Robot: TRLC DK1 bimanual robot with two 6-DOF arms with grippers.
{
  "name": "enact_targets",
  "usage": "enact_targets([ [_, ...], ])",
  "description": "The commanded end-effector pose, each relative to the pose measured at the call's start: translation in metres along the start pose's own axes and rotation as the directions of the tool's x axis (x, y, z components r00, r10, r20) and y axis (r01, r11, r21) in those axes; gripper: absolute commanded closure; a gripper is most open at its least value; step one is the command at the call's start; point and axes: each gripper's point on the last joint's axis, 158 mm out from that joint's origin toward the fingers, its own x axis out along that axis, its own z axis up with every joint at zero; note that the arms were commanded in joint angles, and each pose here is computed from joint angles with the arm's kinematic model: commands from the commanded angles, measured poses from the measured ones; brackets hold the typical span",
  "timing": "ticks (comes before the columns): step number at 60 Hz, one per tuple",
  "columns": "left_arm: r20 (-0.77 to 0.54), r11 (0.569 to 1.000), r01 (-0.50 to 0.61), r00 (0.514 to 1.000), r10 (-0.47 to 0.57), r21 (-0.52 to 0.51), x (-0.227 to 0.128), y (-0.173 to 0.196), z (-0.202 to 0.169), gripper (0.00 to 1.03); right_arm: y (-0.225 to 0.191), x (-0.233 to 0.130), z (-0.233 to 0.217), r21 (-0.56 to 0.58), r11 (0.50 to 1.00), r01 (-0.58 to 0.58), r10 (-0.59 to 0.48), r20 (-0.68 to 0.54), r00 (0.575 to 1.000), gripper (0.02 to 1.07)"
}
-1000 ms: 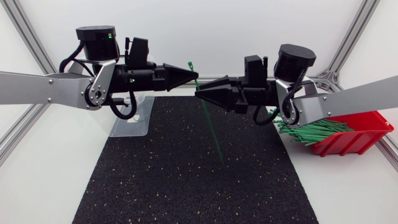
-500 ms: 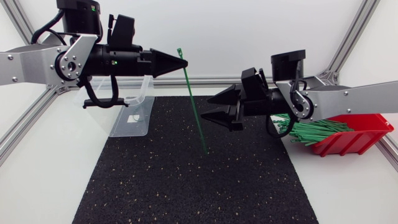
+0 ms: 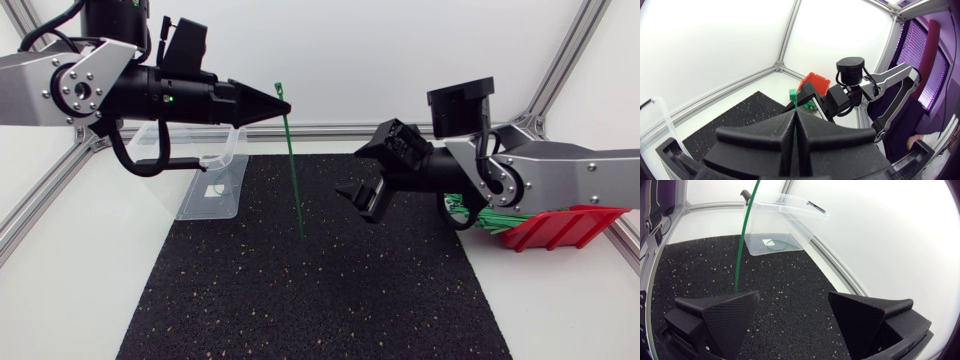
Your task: Take a green cable tie from the red box, thread the tail through the head to close it, then place it in the transparent bin on the left.
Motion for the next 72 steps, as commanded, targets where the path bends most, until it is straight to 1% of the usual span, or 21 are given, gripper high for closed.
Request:
enact_targets([
  [1, 0.013, 0.999, -0.005, 1.0, 0.004, 0.051, -0.004, -0.007, 0.02, 1.0, 0.008, -0.002, -0.011, -0.053, 0.999, 0.011, -0.014, -0.043, 0.999, 0.06],
  [3, -0.009, 1.0, -0.005, 1.0, 0.006, 0.025, -0.002, -0.005, 0.016, 1.0, 0.005, 0.0, -0.016, -0.071, 0.997, 0.039, -0.044, -0.072, 0.996, 0.06],
  [5, -0.033, 1.0, 0.005, 0.999, -0.005, 0.005, 0.002, -0.007, 0.014, 1.0, 0.007, 0.0, -0.025, -0.147, 0.988, 0.057, -0.073, -0.106, 0.992, 0.07],
  [8, -0.051, 1.0, 0.006, 0.999, -0.007, -0.016, 0.003, -0.005, 0.011, 1.0, 0.006, -0.001, -0.024, -0.192, 0.977, 0.095, -0.113, -0.084, 0.99, 0.07],
  [13, -0.079, 0.999, 0.007, 0.997, -0.012, -0.053, 0.006, -0.003, 0.009, 1.0, 0.011, -0.005, -0.029, -0.273, 0.956, 0.111, -0.134, -0.068, 0.989, 0.07],
  [18, -0.112, 0.996, 0.009, 0.993, -0.02, -0.092, 0.01, 0.003, 0.007, 1.0, 0.01, -0.012, -0.025, -0.37, 0.908, 0.194, -0.207, 0.003, 0.978, 0.07],
  [22, -0.148, 0.991, 0.02, 0.988, -0.039, -0.131, 0.017, 0.007, 0.002, 1.0, 0.015, -0.016, -0.023, -0.449, 0.862, 0.235, -0.242, 0.044, 0.969, 0.07],
  [28, -0.196, 0.984, 0.036, 0.978, -0.07, -0.173, 0.027, 0.013, -0.005, 1.0, 0.015, -0.021, -0.022, -0.506, 0.821, 0.265, -0.27, 0.066, 0.961, 0.07],
  [34, -0.224, 0.98, 0.061, 0.969, -0.104, -0.19, 0.033, 0.01, -0.006, 1.0, 0.01, -0.025, -0.019, -0.574, 0.76, 0.304, -0.308, 0.093, 0.947, 0.07],
  [41, -0.246, 0.971, 0.066, 0.961, -0.124, -0.229, 0.039, 0.014, -0.006, 1.0, 0.014, -0.026, -0.013, -0.633, 0.708, 0.313, -0.309, 0.12, 0.943, 0.07],
  [43, -0.25, 0.967, 0.071, 0.959, -0.133, -0.244, 0.041, 0.016, -0.006, 1.0, 0.015, -0.026, -0.01, -0.658, 0.682, 0.318, -0.309, 0.135, 0.942, 0.07],
  [45, -0.252, 0.964, 0.077, 0.957, -0.143, -0.256, 0.042, 0.017, -0.007, 1.0, 0.02, -0.025, -0.01, -0.677, 0.667, 0.31, -0.298, 0.139, 0.944, 0.07],
  [47, -0.256, 0.961, 0.078, 0.955, -0.148, -0.264, 0.044, 0.02, -0.007, 1.0, 0.025, -0.024, -0.01, -0.708, 0.639, 0.3, -0.284, 0.145, 0.948, 0.07],
  [53, -0.262, 0.954, 0.086, 0.951, -0.165, -0.287, 0.048, 0.023, -0.006, 1.0, 0.037, -0.021, -0.002, -0.736, 0.604, 0.307, -0.265, 0.178, 0.948, 0.07],
  [58, -0.271, 0.944, 0.09, 0.945, -0.181, -0.316, 0.051, 0.027, -0.005, 1.0, 0.047, -0.016, 0.001, -0.775, 0.551, 0.31, -0.25, 0.201, 0.947, 0.07],
  [59, -0.276, 0.941, 0.089, 0.943, -0.185, -0.325, 0.052, 0.03, -0.005, 1.0, 0.051, -0.013, 0.001, -0.791, 0.53, 0.307, -0.245, 0.204, 0.948, 0.07],
  [61, -0.28, 0.939, 0.086, 0.942, -0.185, -0.332, 0.053, 0.033, -0.005, 1.0, 0.055, -0.011, 0.002, -0.806, 0.507, 0.306, -0.237, 0.211, 0.948, 0.07],
  [72, -0.288, 0.93, 0.096, 0.935, -0.207, -0.356, 0.053, 0.038, -0.001, 1.0, 0.076, -0.002, 0.003, -0.864, 0.412, 0.289, -0.194, 0.227, 0.955, 0.07],
])
